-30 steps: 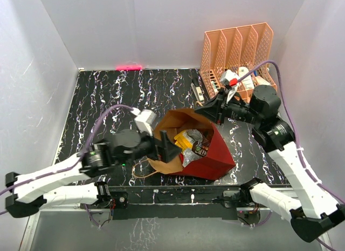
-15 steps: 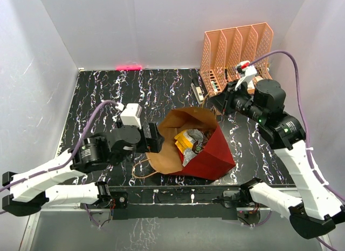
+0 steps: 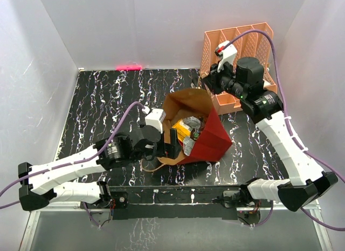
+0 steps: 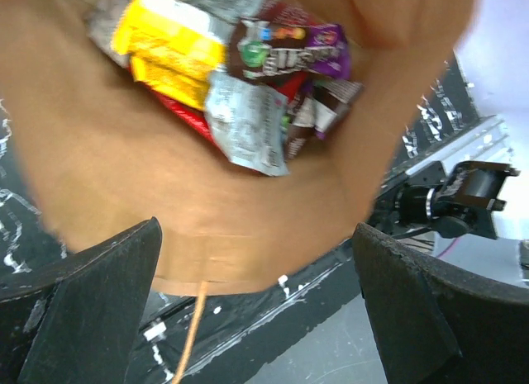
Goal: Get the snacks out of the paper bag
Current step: Move the paper bag to the center of the board, then take out the snack from the paper bag.
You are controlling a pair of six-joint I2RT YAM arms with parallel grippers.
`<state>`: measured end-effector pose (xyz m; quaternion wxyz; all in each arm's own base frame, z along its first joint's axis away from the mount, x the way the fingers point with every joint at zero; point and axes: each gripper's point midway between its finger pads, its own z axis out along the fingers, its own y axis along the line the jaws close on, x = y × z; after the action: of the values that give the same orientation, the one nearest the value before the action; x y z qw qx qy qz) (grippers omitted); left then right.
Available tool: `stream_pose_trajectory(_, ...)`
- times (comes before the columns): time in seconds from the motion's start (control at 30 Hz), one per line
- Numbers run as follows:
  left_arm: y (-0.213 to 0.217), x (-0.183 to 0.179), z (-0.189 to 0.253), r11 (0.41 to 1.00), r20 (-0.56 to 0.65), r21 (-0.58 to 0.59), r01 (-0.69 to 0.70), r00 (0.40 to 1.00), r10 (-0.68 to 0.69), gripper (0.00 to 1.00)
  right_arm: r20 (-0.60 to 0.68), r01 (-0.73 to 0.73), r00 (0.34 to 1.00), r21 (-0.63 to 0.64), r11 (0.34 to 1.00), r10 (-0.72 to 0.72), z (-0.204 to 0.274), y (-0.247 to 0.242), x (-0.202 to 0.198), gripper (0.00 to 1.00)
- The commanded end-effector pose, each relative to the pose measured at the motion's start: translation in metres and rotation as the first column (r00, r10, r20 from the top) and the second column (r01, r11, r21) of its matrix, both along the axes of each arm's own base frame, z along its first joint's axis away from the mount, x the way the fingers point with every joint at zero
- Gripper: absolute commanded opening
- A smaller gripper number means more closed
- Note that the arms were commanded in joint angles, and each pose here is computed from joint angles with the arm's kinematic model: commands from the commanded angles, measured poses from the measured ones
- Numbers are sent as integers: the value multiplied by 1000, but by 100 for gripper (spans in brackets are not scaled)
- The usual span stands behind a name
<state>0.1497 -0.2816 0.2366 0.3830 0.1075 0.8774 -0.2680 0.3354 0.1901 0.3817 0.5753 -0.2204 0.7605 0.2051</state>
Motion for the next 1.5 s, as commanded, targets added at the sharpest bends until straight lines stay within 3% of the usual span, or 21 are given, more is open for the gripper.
stream_pose_trajectory(0.0, -26, -2, 19, 993, 11, -102, 66, 998, -65, 98, 375, -52, 926, 9, 999, 45, 103, 2, 11, 7)
stream_pose_trajectory(0.1, -30, -2, 21, 991, 10, -111, 73, 997, -73, 98, 360, -230, 905, -38, 972, 228, 96, 28, -3, 7)
stream_pose_trajectory(0.27, -24, -7, 32, 984, 24, -155, 85, 996, -83, 98, 314, -477, 840, 41, 878, 442, 71, 50, -63, 8)
stream_pose_trajectory(0.43, -18, -19, 36, 964, 60, -217, 154, 988, -145, 98, 261, -495, 861, 228, 838, 437, 33, 45, -102, 8)
stream_pose_trajectory(0.53, -18, -22, 27, 959, 59, -229, 165, 986, -155, 98, 267, -479, 876, 372, 795, 402, 39, 38, -124, 8)
stream_pose_trajectory(0.63, -20, -17, 18, 968, 53, -210, 141, 990, -133, 98, 217, -507, 862, 426, 750, 459, 39, 42, -139, 10)
stream_pose_trajectory(0.77, -27, -7, -1, 980, 45, -169, 106, 994, -100, 98, 63, -406, 905, 426, 809, 422, 17, 54, -127, 14)
stream_pose_trajectory(0.93, -35, -1, -21, 986, 36, -144, 86, 996, -81, 96, -54, -332, 916, 455, 826, 398, -6, 56, -121, 13)
stream_pose_trajectory(1.2, -34, 4, -52, 991, 42, -111, 72, 997, -67, 89, -105, -180, 963, 427, 886, 247, -8, 35, -110, 13)
stream_pose_trajectory(1.33, -32, 9, -75, 998, 34, -57, 40, 999, -38, 80, -103, -85, 985, 415, 906, 140, -11, 18, -104, 12)
stream_pose_trajectory(1.47, -38, 4, -99, 998, -7, -21, 66, 998, -67, 76, -48, -122, 987, 414, 902, 156, -6, 18, -107, 12)
